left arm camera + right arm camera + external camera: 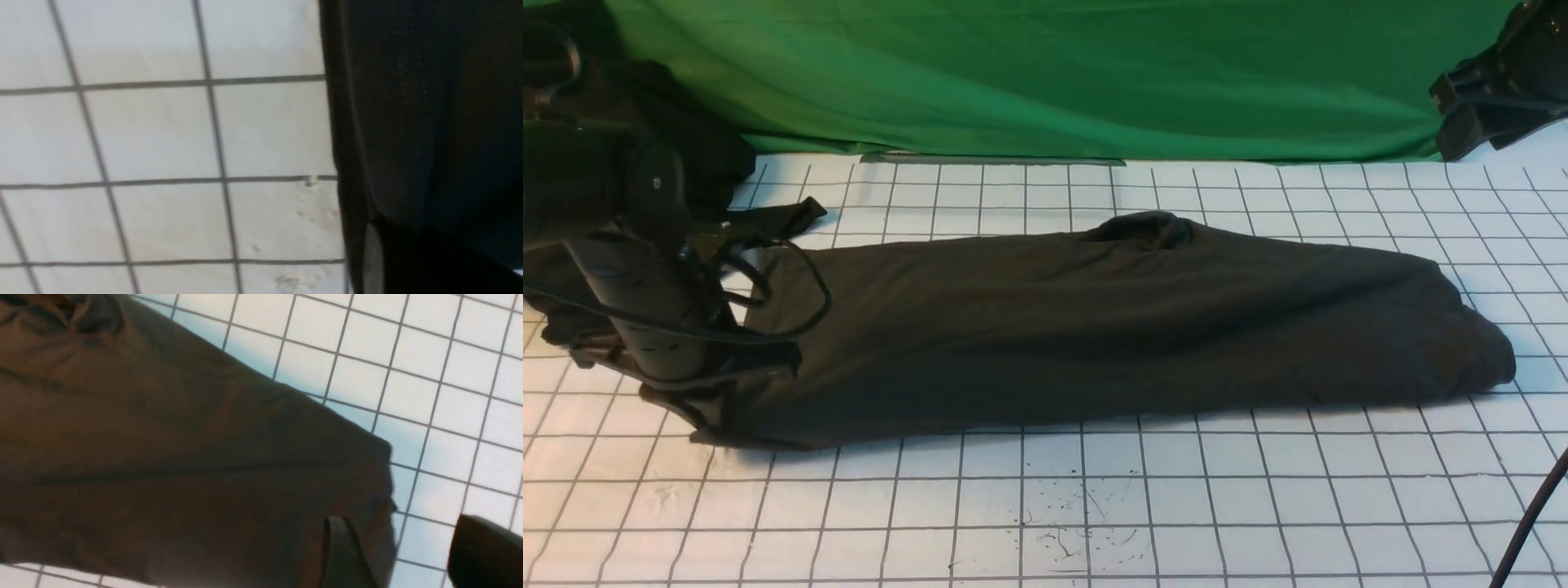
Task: Fold a long-sleeved shirt over a white checkered tablecloth.
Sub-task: 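Pull the folded dark garment lengthwise by its ends to straighten it flat on the table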
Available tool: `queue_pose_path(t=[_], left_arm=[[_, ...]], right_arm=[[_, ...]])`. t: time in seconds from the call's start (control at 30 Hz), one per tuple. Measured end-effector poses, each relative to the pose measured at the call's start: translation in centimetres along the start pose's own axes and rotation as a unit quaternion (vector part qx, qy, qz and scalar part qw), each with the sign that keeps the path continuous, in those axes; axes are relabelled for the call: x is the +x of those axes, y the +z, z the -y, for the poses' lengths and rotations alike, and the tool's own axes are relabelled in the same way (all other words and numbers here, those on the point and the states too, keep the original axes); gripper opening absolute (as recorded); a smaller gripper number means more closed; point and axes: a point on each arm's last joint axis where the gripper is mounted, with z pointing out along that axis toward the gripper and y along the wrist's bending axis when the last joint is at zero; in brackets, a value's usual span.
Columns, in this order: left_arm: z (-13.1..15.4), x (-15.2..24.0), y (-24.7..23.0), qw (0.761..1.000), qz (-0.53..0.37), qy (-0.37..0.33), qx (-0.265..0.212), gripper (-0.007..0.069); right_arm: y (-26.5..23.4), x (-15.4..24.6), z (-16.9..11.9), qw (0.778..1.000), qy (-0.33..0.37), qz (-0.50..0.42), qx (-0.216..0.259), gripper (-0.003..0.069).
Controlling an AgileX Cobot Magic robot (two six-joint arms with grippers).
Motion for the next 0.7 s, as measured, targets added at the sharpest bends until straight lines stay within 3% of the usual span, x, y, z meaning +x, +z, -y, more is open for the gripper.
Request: queue_pose_path(t=[0.03,0.17,0.23,0.3,0.4,0.57,0.6,0.7], left_arm=[[-0.1,0.0,0.0,1.0,-0.002,0.0,-0.003,0.0097],[-1.2,0.3,-0.1,0.997,-0.021,0.023,-0.065,0.0291],[-1.3,0.4,-0.2,0.997,-0.025,0.03,-0.073,0.0333],[-1.6,0.2,-0.5,0.995,-0.027,0.038,-0.083,0.0437],[-1.7,0.2,-0.9,0.995,-0.026,0.035,-0.088,0.0492],[-1.9,0.3,-1.8,0.995,-0.014,0.026,-0.091,0.0516],[-2.0,0.4,-2.6,0.996,-0.002,0.022,-0.092,0.0505],[-2.1,0.6,-3.6,0.996,0.013,0.018,-0.09,0.0459]], right_arm=[[0.0,0.0,0.0,1.0,0.001,0.0,0.001,0.0347],[0.0,0.2,0.9,0.999,0.031,-0.001,0.008,0.0347],[0.0,0.2,0.9,0.999,0.033,-0.001,0.009,0.0347],[0.1,0.3,1.1,0.999,0.034,-0.004,0.012,0.0351],[0.7,0.8,1.3,0.999,0.041,-0.018,0.012,0.0383],[3.2,3.2,1.8,0.994,0.072,-0.076,0.007,0.0492],[4.3,4.3,1.7,0.992,0.076,-0.103,0.003,0.0556],[5.4,5.3,1.6,0.989,0.081,-0.125,0.0,0.0618]])
